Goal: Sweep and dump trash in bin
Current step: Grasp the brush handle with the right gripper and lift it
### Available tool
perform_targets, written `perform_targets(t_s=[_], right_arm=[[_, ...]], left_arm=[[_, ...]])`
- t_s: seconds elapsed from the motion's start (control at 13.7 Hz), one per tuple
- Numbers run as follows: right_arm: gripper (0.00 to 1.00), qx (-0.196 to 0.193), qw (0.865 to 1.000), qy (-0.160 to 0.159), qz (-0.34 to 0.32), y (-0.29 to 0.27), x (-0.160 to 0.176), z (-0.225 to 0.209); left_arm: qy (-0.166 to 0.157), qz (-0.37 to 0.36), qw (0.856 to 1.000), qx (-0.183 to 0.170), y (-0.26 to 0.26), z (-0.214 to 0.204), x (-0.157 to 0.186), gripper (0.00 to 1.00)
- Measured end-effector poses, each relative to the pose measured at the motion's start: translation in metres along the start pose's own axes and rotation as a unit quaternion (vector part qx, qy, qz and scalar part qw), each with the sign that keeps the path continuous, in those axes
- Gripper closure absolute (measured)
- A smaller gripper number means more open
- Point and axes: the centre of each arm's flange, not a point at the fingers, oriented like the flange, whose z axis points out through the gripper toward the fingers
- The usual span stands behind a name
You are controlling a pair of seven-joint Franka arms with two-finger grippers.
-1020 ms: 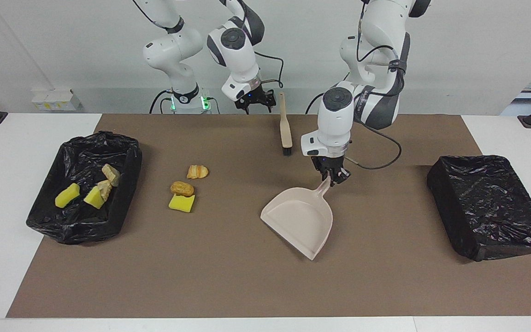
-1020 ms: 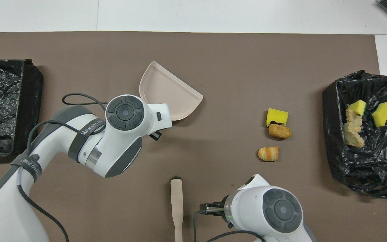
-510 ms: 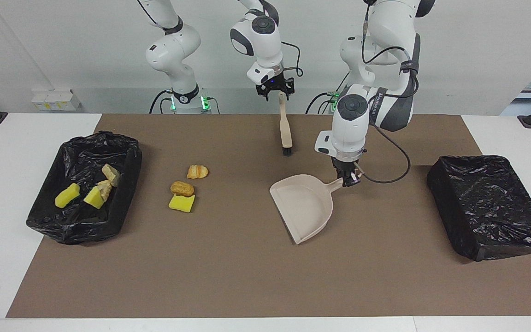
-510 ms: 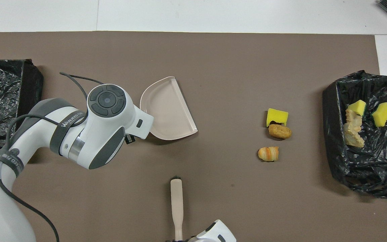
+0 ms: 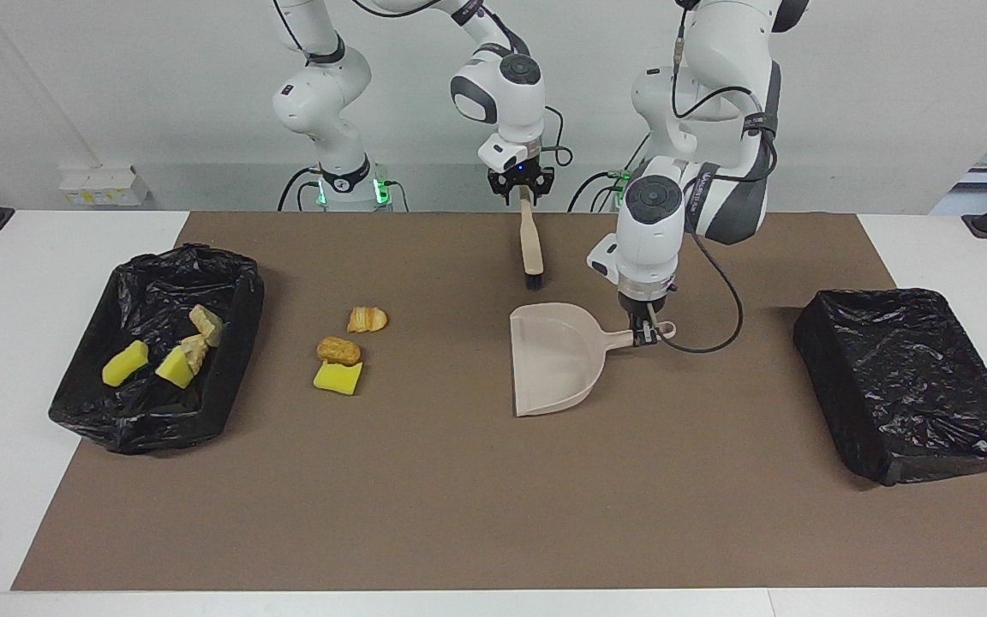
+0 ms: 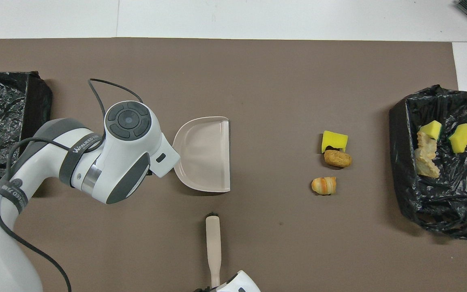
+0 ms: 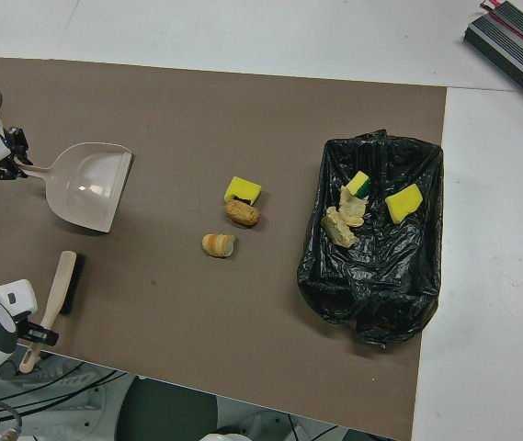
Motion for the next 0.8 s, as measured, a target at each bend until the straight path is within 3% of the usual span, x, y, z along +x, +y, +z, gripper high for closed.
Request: perform_targets(t_s=[0.07,0.29,0.66,0.8], right_arm=[[0.44,0.0,1.0,0.0,-0.001,-0.001,0.0,-0.002],[0.74,-0.002,1.0,-0.001,-0.002,-0.002,0.0,-0.003],[0.74,-0.006,1.0,-0.001,-0.003,0.0,0.002,-0.003],[0.74,-0.018,1.0,-0.005,-0.005,0.008,0.017,-0.011]], left_arm=[[0.0,0.002,1.0,0.0,0.001,0.0,0.001,0.69],[-0.001,0.005,1.0,-0.002,0.003,0.003,0.003,0.69],[-0.004,0.008,1.0,-0.008,0.008,0.009,0.004,0.56],[-0.007,0.003,1.0,-0.011,0.011,0.012,0.004,0.51]])
